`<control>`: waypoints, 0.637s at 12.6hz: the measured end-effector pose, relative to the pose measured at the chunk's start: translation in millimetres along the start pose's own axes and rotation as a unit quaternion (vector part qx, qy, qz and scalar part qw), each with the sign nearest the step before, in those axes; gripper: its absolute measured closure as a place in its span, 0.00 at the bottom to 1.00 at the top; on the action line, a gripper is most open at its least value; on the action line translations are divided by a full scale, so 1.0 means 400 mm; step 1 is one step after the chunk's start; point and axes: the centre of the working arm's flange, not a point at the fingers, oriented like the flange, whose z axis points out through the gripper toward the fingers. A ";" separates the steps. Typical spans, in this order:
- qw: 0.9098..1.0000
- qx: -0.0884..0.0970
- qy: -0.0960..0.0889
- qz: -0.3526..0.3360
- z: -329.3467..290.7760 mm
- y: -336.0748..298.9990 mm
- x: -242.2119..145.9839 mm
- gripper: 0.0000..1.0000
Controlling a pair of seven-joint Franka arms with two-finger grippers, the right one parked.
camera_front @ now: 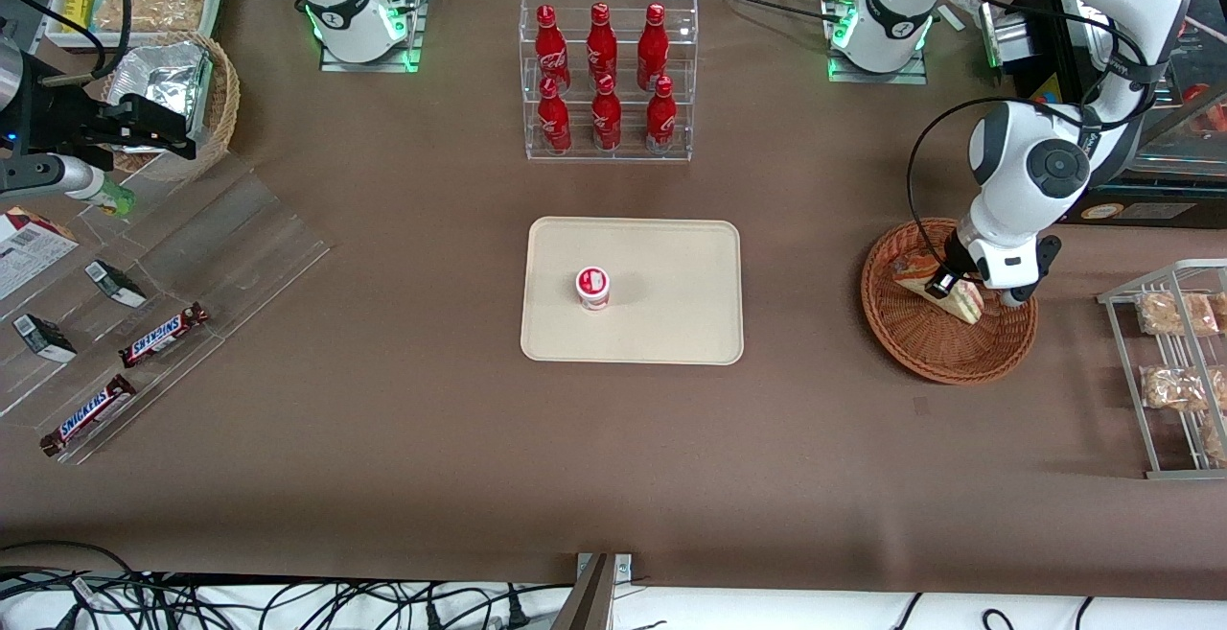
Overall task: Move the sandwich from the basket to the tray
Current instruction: 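Lower the left gripper and close it on the sandwich, then lift the sandwich and carry it over the cream tray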
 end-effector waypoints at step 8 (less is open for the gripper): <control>0.983 0.070 -0.026 0.165 -0.321 0.158 0.002 0.80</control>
